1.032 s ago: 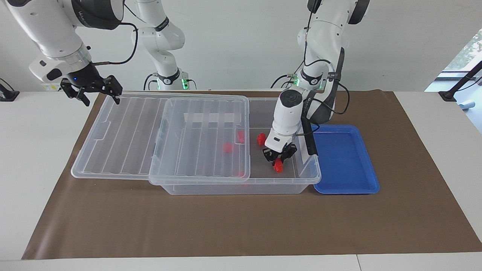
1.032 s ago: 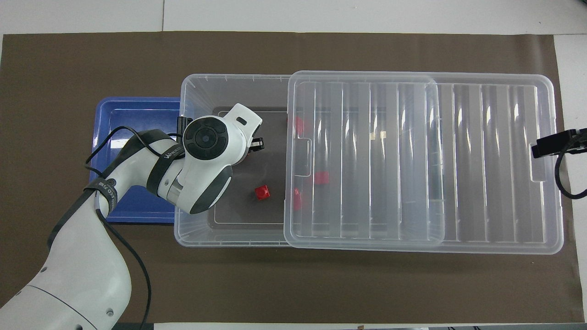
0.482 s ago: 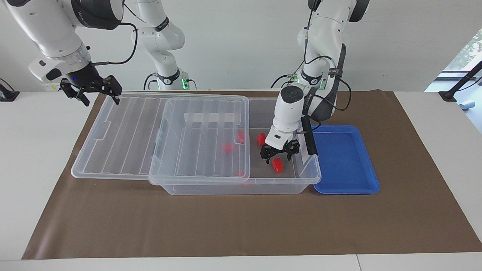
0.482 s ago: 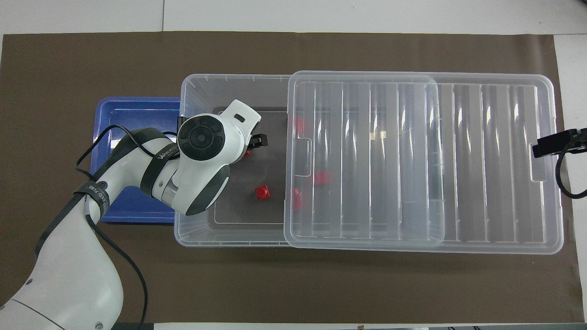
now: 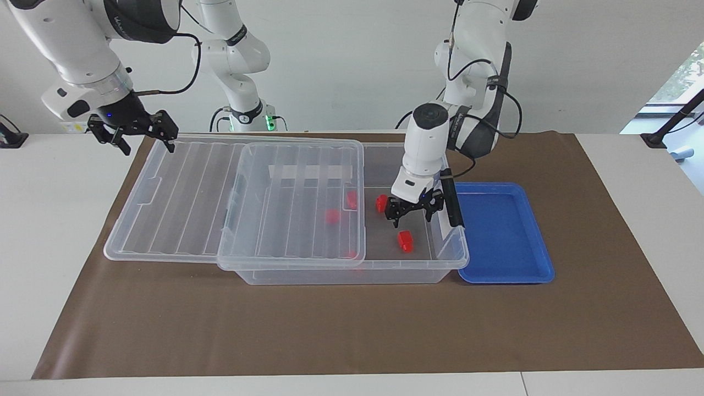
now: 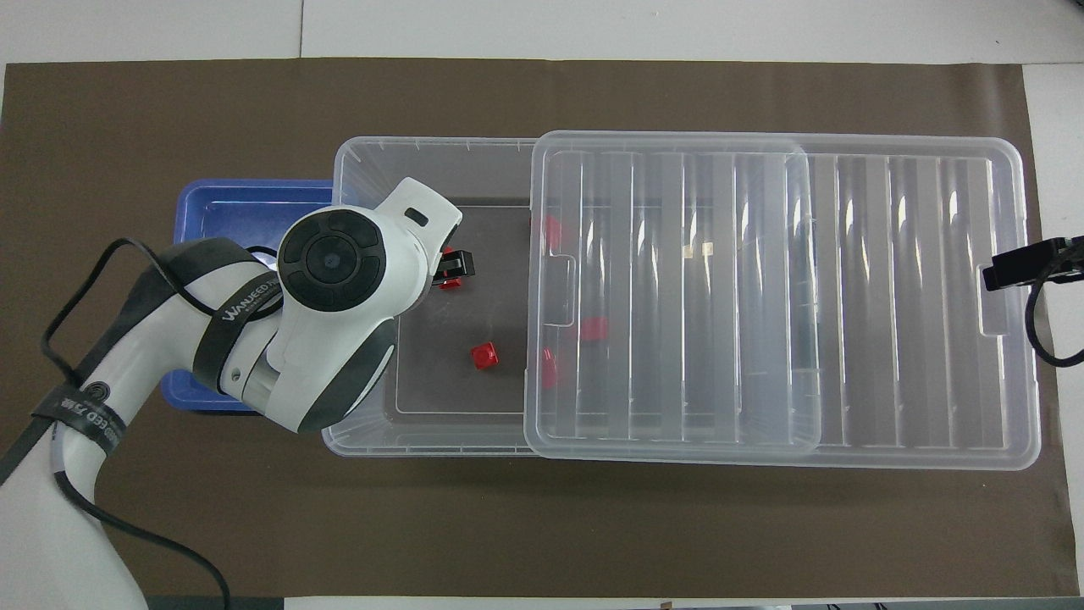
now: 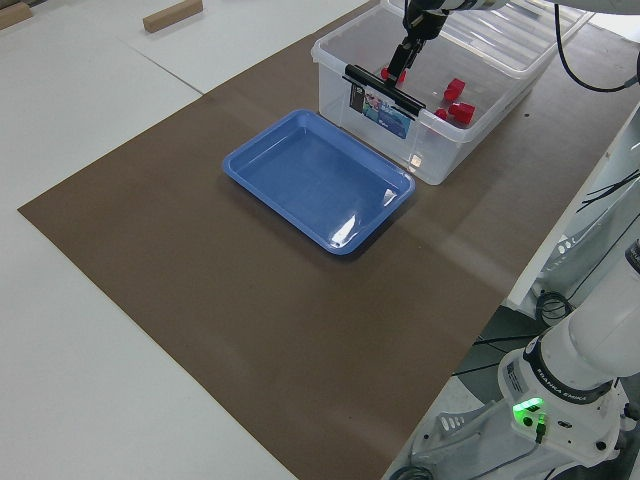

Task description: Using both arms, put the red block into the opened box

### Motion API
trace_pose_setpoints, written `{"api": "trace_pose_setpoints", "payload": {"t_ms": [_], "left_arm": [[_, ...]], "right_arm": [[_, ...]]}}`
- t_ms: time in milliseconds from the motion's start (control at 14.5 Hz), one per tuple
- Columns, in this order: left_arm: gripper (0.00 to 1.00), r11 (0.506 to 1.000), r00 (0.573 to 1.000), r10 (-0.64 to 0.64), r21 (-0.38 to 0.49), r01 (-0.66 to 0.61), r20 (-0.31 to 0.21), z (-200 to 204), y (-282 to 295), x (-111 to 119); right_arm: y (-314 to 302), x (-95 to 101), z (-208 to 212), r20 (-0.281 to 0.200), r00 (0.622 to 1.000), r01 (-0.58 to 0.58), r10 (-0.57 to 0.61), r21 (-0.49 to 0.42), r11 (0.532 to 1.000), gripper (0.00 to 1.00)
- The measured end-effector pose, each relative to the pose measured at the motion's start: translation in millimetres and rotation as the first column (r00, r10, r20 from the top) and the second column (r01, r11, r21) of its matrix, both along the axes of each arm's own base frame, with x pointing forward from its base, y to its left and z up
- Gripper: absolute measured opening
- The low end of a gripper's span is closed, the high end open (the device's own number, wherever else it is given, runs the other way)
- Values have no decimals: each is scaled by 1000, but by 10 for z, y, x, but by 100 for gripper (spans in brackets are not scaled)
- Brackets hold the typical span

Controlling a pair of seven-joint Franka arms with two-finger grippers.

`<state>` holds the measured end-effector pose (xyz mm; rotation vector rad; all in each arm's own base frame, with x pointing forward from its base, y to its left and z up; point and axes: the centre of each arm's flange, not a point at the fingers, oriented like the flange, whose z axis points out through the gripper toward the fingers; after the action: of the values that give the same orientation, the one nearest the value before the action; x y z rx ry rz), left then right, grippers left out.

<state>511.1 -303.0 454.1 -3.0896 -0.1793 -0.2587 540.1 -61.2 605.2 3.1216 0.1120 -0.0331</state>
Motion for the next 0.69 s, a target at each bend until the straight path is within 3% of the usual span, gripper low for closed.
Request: {"api": "trace_pose_setpoints", "payload": {"t_ms": [206,482,688], "left_arm": [[100,1000,1000,7,6,-8,10,235,306,63],[100,998,997,-66,-12,65,-28,508,850,143],[100,994,994,-102,-31,101,-33,576,1284,272]], "right_arm": [[-218,-7,-110,16,1000,12,-12,-1,1000,45],[-786,-103,-407,71,997,9,-9,-10,1000,4],[-1290,-180,-745,60,998,-5,6,-16,1000,1]]}}
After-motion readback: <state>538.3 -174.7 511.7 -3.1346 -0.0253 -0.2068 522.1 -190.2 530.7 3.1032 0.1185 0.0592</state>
